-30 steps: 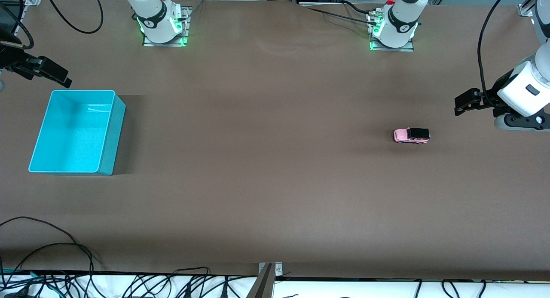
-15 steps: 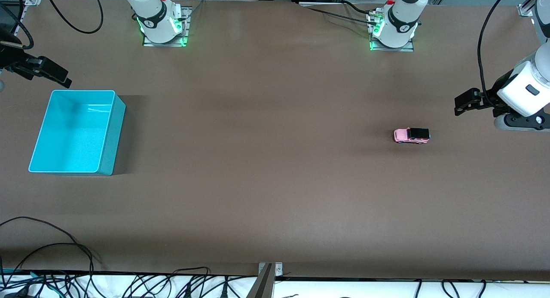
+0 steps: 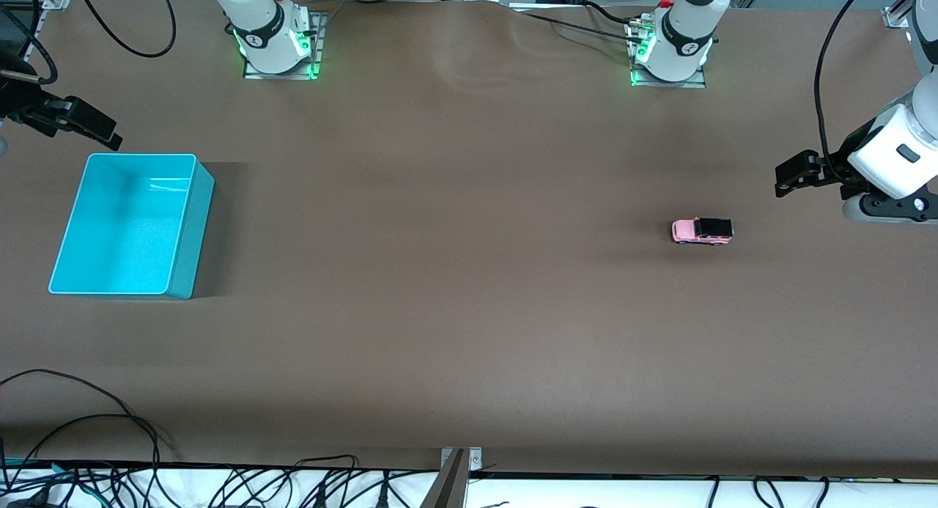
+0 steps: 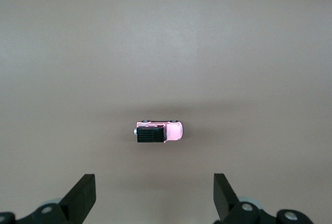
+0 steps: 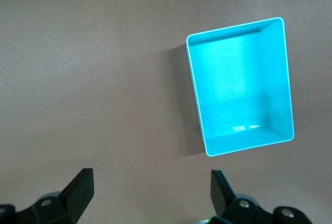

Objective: Wind and store pink jeep toy

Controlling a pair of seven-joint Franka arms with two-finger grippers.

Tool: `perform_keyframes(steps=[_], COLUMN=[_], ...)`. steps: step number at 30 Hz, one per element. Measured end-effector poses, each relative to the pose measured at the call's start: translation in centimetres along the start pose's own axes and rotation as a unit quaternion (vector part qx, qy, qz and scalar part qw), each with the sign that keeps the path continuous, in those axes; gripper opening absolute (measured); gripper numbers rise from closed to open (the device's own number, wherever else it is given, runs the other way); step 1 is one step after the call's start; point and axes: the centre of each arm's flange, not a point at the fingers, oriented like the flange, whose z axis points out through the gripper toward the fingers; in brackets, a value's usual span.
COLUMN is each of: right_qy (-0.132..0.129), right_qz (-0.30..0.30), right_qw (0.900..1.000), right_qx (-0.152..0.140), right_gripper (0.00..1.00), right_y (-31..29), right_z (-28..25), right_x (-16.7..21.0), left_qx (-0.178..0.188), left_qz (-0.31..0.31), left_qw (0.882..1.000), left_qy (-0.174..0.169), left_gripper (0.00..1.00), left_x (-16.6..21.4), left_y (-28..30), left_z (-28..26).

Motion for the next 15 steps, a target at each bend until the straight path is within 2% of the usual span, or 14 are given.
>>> perform_keyframes(steps=[15], right_qy=[0.004], right_qz=[-0.003], right_qw=[1.000], right_qx=[0.001], right_gripper=[1.00], right_y=[-0.39], right_z=[0.02], right_x=[0.10], left_qx=[0.000], left_qz=[0.002], left_qw=[1.000], left_qy=[0.000], left_gripper=[1.00], left_x=[0.00], left_y=[0.11], left_z=[0.00])
